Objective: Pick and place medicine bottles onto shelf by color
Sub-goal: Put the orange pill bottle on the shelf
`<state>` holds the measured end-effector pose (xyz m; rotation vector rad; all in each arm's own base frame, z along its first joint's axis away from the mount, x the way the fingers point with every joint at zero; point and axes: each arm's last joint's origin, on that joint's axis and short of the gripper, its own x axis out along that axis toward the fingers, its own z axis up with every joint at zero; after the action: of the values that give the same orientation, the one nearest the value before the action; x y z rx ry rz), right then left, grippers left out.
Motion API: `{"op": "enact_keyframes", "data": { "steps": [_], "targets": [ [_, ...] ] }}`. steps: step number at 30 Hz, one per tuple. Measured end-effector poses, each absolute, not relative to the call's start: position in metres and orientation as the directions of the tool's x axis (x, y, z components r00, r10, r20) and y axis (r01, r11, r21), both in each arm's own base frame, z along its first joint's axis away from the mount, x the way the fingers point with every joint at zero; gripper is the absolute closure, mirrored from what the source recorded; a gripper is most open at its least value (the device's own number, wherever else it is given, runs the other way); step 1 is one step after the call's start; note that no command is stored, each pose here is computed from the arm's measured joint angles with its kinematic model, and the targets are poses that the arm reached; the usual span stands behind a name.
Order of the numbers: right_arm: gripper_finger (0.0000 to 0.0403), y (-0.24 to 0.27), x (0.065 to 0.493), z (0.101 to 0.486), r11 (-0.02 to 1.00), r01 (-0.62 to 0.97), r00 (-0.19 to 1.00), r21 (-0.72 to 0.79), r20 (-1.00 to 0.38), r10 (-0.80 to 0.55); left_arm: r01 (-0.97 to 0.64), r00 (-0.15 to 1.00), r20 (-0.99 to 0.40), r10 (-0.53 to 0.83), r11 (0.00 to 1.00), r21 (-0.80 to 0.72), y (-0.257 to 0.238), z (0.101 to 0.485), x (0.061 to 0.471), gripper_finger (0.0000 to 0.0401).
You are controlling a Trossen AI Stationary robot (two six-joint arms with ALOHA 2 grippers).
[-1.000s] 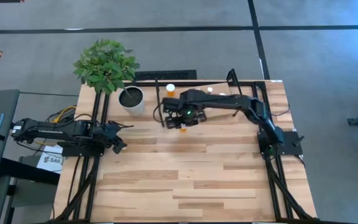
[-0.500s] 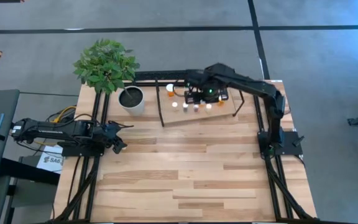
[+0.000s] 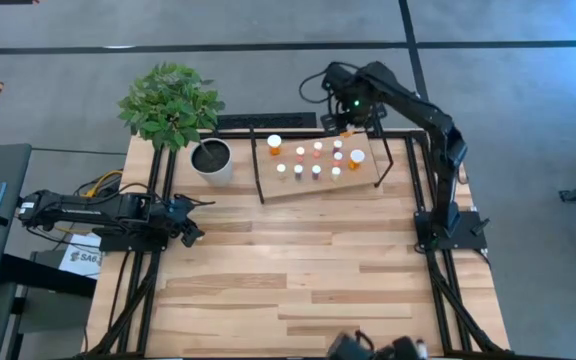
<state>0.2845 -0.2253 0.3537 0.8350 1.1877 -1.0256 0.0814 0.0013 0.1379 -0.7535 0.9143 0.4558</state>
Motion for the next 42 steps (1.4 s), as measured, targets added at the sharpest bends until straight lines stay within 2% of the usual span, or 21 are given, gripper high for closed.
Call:
{"op": "enact_keyframes", "data": {
  "steps": [9,19,42],
  "targets": [
    [0.0177,-0.256,0.267,0.322,0.464,0.881,-0.025,-0.095,-0.988,-0.155,-0.643,0.545,-0.838,0.042,0.662,-0.385,0.001,0.138,0.081,0.0134],
    [0.0177,-0.263,0.274,0.286,0.615,0.78,-0.008,-0.114,-0.985,-0.172,-0.643,0.545,-0.838,0.042,0.662,-0.385,0.001,0.138,0.081,0.0134],
    [0.0177,-0.269,0.275,0.258,0.789,0.594,0.012,-0.156,-0.979,-0.202,-0.643,0.545,-0.838,0.042,0.662,-0.385,0.001,0.138,0.081,0.0134]
  ]
}}
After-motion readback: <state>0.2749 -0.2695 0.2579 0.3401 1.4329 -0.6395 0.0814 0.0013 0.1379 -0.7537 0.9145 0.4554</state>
